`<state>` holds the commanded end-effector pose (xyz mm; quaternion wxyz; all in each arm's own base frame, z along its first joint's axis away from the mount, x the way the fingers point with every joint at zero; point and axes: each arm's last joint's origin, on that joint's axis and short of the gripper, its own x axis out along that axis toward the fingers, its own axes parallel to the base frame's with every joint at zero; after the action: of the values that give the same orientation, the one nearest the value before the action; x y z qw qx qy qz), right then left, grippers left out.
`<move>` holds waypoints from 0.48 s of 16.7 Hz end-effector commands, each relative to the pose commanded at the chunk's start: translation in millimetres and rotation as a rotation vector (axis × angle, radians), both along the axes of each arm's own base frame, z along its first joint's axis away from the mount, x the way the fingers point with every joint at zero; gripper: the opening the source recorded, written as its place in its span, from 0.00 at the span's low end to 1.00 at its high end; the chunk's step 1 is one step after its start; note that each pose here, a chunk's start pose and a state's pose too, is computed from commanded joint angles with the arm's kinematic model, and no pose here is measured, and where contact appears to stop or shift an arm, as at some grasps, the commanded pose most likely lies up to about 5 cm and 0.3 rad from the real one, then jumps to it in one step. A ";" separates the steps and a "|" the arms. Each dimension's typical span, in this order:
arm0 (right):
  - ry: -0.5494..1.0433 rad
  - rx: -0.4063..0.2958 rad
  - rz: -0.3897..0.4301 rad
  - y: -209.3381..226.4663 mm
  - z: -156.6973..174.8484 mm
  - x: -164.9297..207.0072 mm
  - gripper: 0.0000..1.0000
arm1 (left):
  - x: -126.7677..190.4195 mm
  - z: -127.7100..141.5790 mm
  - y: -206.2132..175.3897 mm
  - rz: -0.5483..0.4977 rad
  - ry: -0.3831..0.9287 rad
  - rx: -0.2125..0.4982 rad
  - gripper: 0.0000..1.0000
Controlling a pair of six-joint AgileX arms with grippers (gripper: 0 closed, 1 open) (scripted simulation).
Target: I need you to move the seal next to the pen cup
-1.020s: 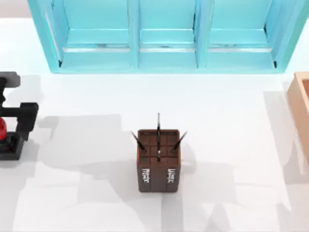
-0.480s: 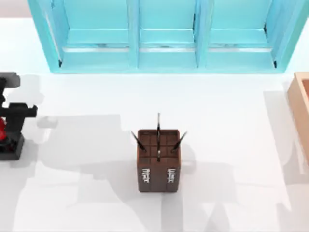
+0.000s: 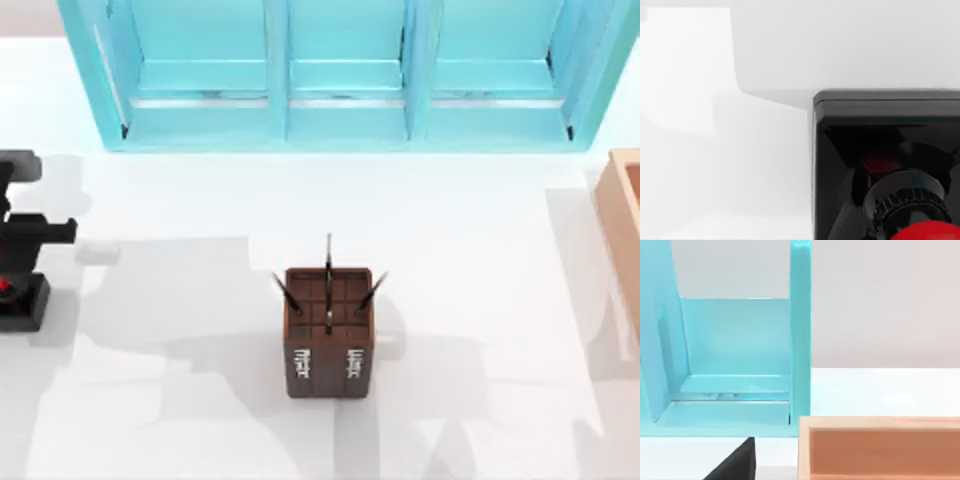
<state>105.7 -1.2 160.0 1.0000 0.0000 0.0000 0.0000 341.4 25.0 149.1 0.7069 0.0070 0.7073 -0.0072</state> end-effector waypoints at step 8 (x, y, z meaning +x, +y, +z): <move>0.000 0.000 0.000 0.0 0.0 0.0 1.00 | 2.0 3.0 -5.0 -0.003 0.002 0.000 0.00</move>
<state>105.7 -1.2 160.0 1.0000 0.0000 0.0000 0.0000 343.4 19.9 152.1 0.7063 0.0079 0.7079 -0.0083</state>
